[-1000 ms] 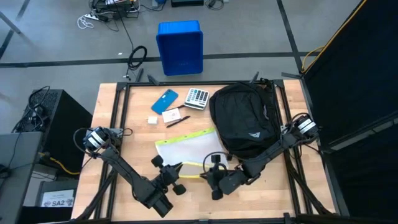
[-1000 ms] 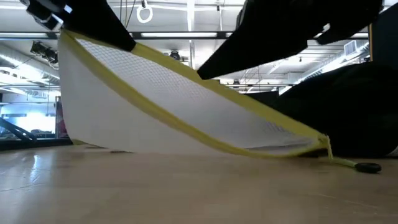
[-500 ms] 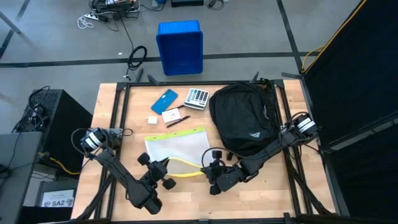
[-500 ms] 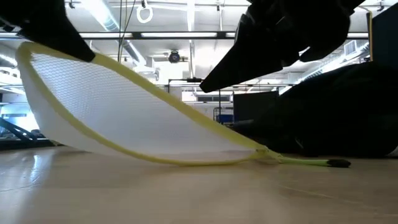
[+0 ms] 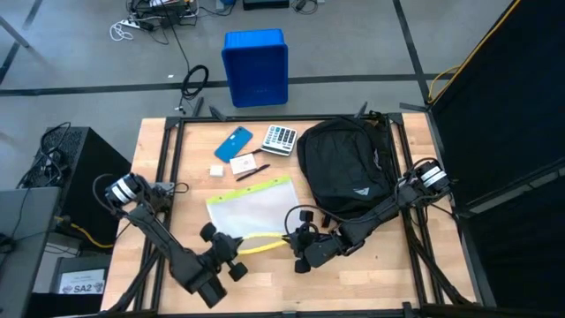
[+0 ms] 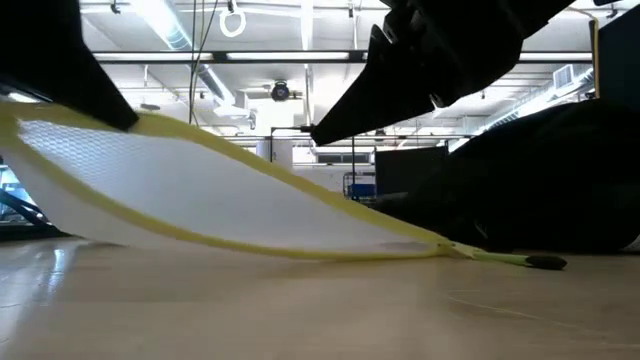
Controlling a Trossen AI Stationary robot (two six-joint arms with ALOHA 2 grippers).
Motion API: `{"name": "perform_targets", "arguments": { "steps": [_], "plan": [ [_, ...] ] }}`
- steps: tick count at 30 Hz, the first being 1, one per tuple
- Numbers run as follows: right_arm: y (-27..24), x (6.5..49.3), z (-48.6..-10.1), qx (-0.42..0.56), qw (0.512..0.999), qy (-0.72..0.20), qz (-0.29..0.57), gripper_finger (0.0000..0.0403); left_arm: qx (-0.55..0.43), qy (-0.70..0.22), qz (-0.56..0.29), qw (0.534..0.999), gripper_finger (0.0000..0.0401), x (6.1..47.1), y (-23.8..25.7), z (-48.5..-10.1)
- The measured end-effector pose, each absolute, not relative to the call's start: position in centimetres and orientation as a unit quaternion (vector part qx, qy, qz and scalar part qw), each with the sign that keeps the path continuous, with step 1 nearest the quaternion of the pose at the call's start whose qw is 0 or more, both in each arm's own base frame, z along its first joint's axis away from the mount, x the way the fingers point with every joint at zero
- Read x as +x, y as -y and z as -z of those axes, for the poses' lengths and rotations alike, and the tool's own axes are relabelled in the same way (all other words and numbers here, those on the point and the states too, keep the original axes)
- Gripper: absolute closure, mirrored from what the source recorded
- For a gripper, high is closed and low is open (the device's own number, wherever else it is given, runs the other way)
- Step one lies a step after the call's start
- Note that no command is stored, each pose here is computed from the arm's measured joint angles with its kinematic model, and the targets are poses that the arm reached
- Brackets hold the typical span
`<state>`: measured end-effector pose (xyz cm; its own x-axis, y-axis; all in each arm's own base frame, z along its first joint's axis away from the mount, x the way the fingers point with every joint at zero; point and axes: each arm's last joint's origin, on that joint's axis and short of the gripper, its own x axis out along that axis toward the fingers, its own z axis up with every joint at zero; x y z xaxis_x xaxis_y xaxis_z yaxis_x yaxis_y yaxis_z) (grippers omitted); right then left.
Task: Unpack backpack
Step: Put the gray calculator into the white zip bag
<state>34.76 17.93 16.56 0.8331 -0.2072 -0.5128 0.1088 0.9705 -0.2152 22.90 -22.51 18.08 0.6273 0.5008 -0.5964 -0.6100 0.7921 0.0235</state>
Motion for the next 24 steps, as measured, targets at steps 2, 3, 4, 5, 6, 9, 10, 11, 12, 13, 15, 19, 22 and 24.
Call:
{"name": "perform_targets", "arguments": {
  "steps": [2,3,4,5,6,9,10,11,12,13,15,19,22,24],
  "plan": [
    [-17.9,34.8,-16.6,-0.088,0.954,-0.274,0.082,0.0399,-0.091,-0.304,-0.282,0.905,0.0401,23.7,22.6,-18.1],
    [-17.9,34.8,-16.6,-0.088,0.954,-0.274,0.082,0.0399,-0.086,-0.303,-0.270,0.910,0.0401,24.1,22.7,-18.1],
    [-17.9,34.8,-16.6,-0.088,0.954,-0.274,0.082,0.0398,-0.077,-0.299,-0.259,0.915,0.0401,24.4,22.7,-18.2],
    [-18.0,34.8,-16.6,-0.087,0.954,-0.274,0.082,0.0399,-0.067,-0.291,-0.252,0.921,0.0401,24.6,22.7,-18.1],
    [-18.0,34.8,-16.6,-0.087,0.955,-0.273,0.081,0.0399,-0.064,-0.286,-0.245,0.924,0.0401,24.8,22.7,-18.1],
    [-18.0,34.8,-16.6,-0.087,0.955,-0.274,0.078,0.0402,-0.066,-0.274,-0.234,0.931,0.0401,25.1,22.2,-17.7],
    [-18.0,34.8,-16.6,-0.087,0.955,-0.274,0.077,0.0402,-0.067,-0.272,-0.232,0.932,0.0401,25.0,22.0,-17.4],
    [-18.0,34.8,-16.6,-0.086,0.955,-0.274,0.077,0.0401,-0.071,-0.269,-0.230,0.933,0.0401,24.8,21.8,-17.1],
    [-18.0,34.8,-16.6,-0.087,0.954,-0.275,0.077,0.0400,-0.078,-0.265,-0.229,0.933,0.0401,24.7,21.5,-16.8],
    [-18.0,34.8,-16.6,-0.087,0.955,-0.275,0.077,0.0399,-0.086,-0.261,-0.226,0.934,0.0401,24.4,21.1,-16.5],
    [-18.0,34.8,-16.6,-0.088,0.955,-0.274,0.076,0.0397,-0.105,-0.247,-0.218,0.938,0.0401,23.9,20.6,-16.1],
    [-18.0,34.8,-16.6,-0.091,0.955,-0.274,0.075,0.0398,-0.139,-0.211,-0.192,0.948,0.0401,23.0,19.4,-15.6],
    [-18.0,34.8,-16.7,-0.090,0.955,-0.274,0.075,0.0402,-0.155,-0.176,-0.175,0.956,0.0401,23.0,18.6,-15.7],
    [-18.0,34.8,-16.6,-0.091,0.955,-0.274,0.075,0.0402,-0.151,-0.164,-0.167,0.960,0.0401,23.1,18.1,-15.7]
  ]
}}
